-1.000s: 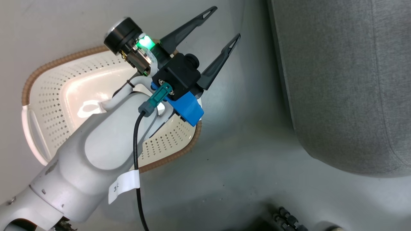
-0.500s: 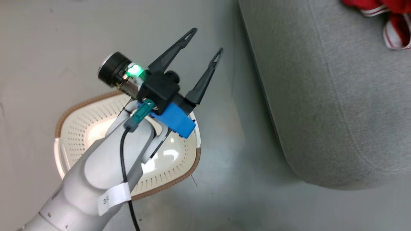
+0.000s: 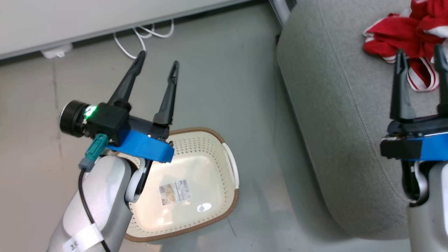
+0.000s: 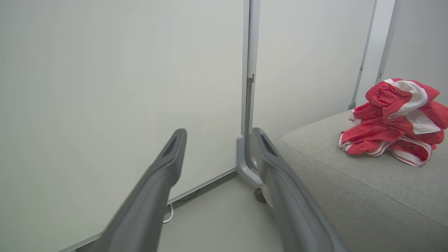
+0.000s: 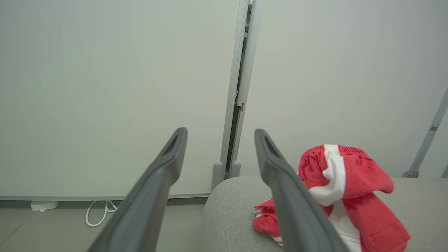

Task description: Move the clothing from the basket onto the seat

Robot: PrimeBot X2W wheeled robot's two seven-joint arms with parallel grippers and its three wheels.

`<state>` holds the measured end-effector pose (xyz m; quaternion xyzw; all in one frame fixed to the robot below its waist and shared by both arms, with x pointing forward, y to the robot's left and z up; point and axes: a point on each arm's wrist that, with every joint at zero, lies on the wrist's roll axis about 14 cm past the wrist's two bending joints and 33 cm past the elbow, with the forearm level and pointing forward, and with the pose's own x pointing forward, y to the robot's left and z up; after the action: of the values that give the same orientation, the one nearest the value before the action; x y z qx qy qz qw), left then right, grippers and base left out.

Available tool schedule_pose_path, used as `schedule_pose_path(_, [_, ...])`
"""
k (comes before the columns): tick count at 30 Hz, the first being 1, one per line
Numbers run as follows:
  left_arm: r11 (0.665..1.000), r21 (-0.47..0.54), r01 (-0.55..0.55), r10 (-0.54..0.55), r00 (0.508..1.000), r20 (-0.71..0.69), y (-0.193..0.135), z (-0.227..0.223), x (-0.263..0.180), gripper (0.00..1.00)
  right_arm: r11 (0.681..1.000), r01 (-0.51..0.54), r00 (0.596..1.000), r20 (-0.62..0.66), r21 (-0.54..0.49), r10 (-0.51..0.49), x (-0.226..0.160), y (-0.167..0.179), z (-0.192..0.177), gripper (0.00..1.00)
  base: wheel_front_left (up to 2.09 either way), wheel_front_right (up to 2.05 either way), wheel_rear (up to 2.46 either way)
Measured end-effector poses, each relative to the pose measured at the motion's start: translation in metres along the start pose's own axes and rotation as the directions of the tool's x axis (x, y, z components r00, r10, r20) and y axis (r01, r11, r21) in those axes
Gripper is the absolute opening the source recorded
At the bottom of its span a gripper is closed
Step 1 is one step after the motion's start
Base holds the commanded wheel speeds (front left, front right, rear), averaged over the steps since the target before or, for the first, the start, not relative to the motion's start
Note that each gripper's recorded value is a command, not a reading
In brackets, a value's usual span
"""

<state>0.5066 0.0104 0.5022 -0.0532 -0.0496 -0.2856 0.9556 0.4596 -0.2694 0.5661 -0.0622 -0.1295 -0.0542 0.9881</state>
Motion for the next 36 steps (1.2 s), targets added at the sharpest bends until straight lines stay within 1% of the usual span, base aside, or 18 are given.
schedule_pose_path(6, [0.990, 0.019, -0.142, 0.141, 0.989, 0.047, 0.032, 0.028, -0.031, 1.00, 0.991, -0.109, 0.993, 0.047, 0.080, 0.106, -0.001, 0.048, 0.017, 1.00, 0.00, 0.00, 0.00])
schedule_pose_path(15, [0.960, 0.018, -0.281, 0.279, 0.957, 0.074, 0.056, 0.049, -0.080, 1.00, 0.962, -0.217, 0.976, 0.059, 0.166, 0.210, -0.013, 0.098, 0.024, 1.00, 0.00, 0.00, 0.00])
schedule_pose_path(19, [0.941, 0.018, -0.337, 0.336, 0.940, 0.067, 0.066, 0.050, -0.102, 1.00, 0.954, -0.231, 0.973, 0.046, 0.192, 0.226, -0.020, 0.107, 0.022, 1.00, 0.00, 0.00, 0.00])
schedule_pose_path(20, [0.941, 0.018, -0.337, 0.336, 0.940, 0.067, 0.066, 0.050, -0.102, 1.00, 0.954, -0.231, 0.973, 0.046, 0.192, 0.226, -0.020, 0.107, 0.022, 1.00, 0.00, 0.00, 0.00])
schedule_pose_path(21, [0.932, 0.020, -0.361, 0.359, 0.931, 0.063, 0.069, 0.050, -0.112, 1.00, 0.951, -0.233, 0.972, 0.034, 0.203, 0.231, -0.025, 0.110, 0.019, 1.00, 0.00, 0.00, 0.00])
schedule_pose_path(22, [0.932, 0.020, -0.361, 0.359, 0.931, 0.063, 0.069, 0.050, -0.112, 1.00, 0.951, -0.233, 0.972, 0.034, 0.203, 0.231, -0.025, 0.110, 0.019, 1.00, 0.00, 0.00, 0.00])
schedule_pose_path(23, [0.920, 0.021, -0.392, 0.390, 0.919, 0.055, 0.074, 0.048, -0.126, 1.00, 0.949, -0.231, 0.972, 0.015, 0.215, 0.233, -0.033, 0.111, 0.015, 1.00, 0.00, 0.00, 0.00])
schedule_pose_path(36, [0.888, 0.002, -0.460, 0.459, 0.888, 0.031, 0.078, 0.041, -0.160, 1.00, 0.947, -0.200, 0.973, -0.059, 0.251, 0.221, -0.059, 0.108, -0.004, 1.00, 0.00, 0.00, 0.00])
